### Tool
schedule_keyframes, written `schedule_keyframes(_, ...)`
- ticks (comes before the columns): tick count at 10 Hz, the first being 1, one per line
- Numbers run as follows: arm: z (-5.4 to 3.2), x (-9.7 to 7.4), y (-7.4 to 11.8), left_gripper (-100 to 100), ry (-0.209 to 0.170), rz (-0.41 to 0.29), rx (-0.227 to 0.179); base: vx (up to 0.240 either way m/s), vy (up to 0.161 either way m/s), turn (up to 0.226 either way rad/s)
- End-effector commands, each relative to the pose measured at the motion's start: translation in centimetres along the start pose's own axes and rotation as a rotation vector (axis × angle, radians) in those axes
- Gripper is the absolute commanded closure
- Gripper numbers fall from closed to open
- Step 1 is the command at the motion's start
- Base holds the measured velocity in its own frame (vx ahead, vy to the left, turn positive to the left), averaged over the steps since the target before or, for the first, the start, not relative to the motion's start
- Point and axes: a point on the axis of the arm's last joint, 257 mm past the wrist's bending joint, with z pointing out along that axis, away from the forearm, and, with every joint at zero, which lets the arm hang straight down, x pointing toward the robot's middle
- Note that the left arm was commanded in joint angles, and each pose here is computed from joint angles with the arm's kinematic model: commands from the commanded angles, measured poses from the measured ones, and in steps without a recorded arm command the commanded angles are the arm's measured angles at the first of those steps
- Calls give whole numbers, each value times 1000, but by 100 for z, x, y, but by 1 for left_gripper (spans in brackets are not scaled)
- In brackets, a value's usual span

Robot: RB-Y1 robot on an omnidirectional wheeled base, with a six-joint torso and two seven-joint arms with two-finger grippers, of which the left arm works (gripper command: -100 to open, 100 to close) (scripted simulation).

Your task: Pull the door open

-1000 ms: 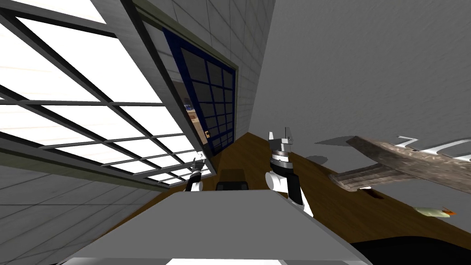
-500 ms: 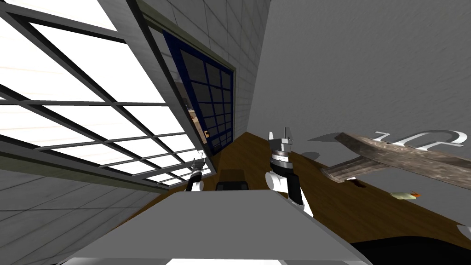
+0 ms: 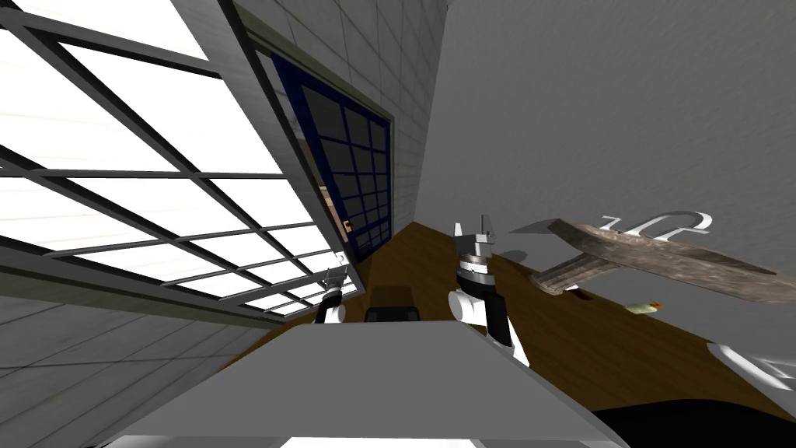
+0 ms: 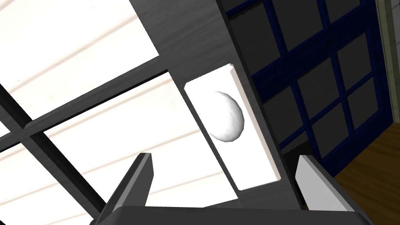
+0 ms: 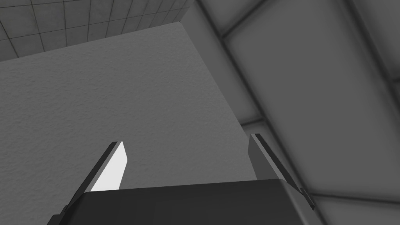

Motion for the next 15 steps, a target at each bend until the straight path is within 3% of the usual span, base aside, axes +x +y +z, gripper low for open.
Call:
schedule_keyframes(1,-1,6,5,-100,-1,-64,4,-53,35,-63)
schedule_keyframes(11,-10,35,41,-100,-8,-373,27,-76,19,-78)
schedule_keyframes(14,-13,39,50,-100,-9,-438,31,-64,17,-54)
schedule_keyframes(15,-13,37,48,-100,-9,-422,30,-22,7,-11)
